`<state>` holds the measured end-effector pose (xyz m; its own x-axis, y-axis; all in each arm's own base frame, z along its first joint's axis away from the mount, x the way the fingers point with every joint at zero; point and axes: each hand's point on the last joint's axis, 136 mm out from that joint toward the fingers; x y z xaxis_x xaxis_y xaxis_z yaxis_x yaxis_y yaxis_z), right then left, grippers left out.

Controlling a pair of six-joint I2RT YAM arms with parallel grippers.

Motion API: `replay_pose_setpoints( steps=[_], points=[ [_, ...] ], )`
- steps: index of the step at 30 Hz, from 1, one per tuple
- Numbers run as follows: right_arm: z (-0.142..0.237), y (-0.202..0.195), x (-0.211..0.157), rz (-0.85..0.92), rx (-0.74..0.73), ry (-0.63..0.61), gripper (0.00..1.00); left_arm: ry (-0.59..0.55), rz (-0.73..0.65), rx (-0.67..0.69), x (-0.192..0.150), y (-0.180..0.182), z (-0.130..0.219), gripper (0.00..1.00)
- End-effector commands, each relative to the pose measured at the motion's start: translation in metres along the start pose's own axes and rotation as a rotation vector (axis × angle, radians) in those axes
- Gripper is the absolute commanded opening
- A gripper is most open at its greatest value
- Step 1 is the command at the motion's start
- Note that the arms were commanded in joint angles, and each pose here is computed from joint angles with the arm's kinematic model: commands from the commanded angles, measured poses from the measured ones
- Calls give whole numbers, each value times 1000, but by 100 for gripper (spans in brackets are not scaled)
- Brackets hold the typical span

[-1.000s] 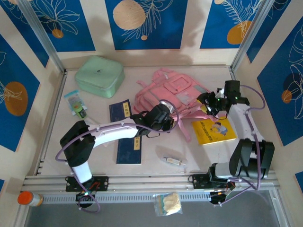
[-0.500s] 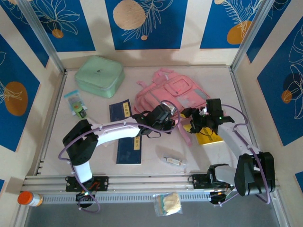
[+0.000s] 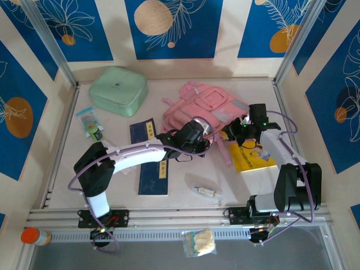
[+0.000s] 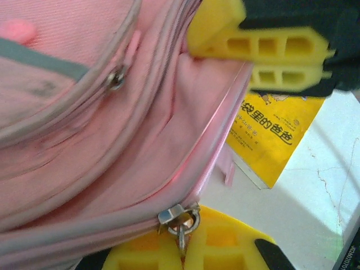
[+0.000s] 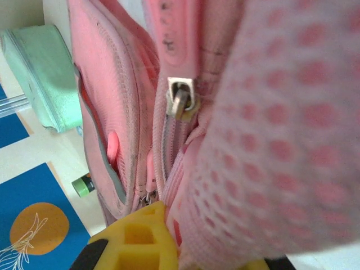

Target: Pack the student bag

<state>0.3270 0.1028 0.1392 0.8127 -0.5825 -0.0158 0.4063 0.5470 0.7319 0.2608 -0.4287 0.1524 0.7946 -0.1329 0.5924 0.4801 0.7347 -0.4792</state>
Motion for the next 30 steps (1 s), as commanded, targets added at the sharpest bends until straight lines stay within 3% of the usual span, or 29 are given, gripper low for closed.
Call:
replay_pose_setpoints(
  steps=[1, 5, 8, 13, 17, 21, 27, 30],
  points=[
    [26, -2, 47, 111, -54, -121, 0, -33, -67, 27, 5, 3, 37, 0],
    [34, 6, 74, 160, -75, -131, 0, 14, -101, 147, -13, 40, 44, 0],
    [31, 14, 92, 177, -81, -137, 1, 34, -98, 142, -20, 45, 44, 0],
    [17, 24, 93, 172, -29, -74, 21, 43, -82, -12, -11, 10, 34, 0],
    [22, 24, 75, 182, -12, -54, 46, 26, -59, -28, 2, 0, 23, 0],
    [34, 15, 44, 142, 17, -20, 61, 3, -32, -11, 9, 2, 17, 0],
    [22, 10, -25, 50, 100, 66, 69, 17, -18, -41, 6, -3, 12, 0],
    [11, 1, -42, -31, 96, 57, 70, 21, -11, -49, 5, -4, 11, 0]
  ],
)
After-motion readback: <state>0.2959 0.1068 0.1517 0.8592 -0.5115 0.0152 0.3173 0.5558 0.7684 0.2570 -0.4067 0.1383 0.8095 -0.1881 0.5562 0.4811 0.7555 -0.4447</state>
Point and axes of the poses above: each hand's point on the last joint's axis, 136 mm out from that joint toward the fingers, its own z axis back along the fingers, its own y axis along the line the jaws close on, x = y × z, and after that the axes turned 8 degrees about z, right-handed
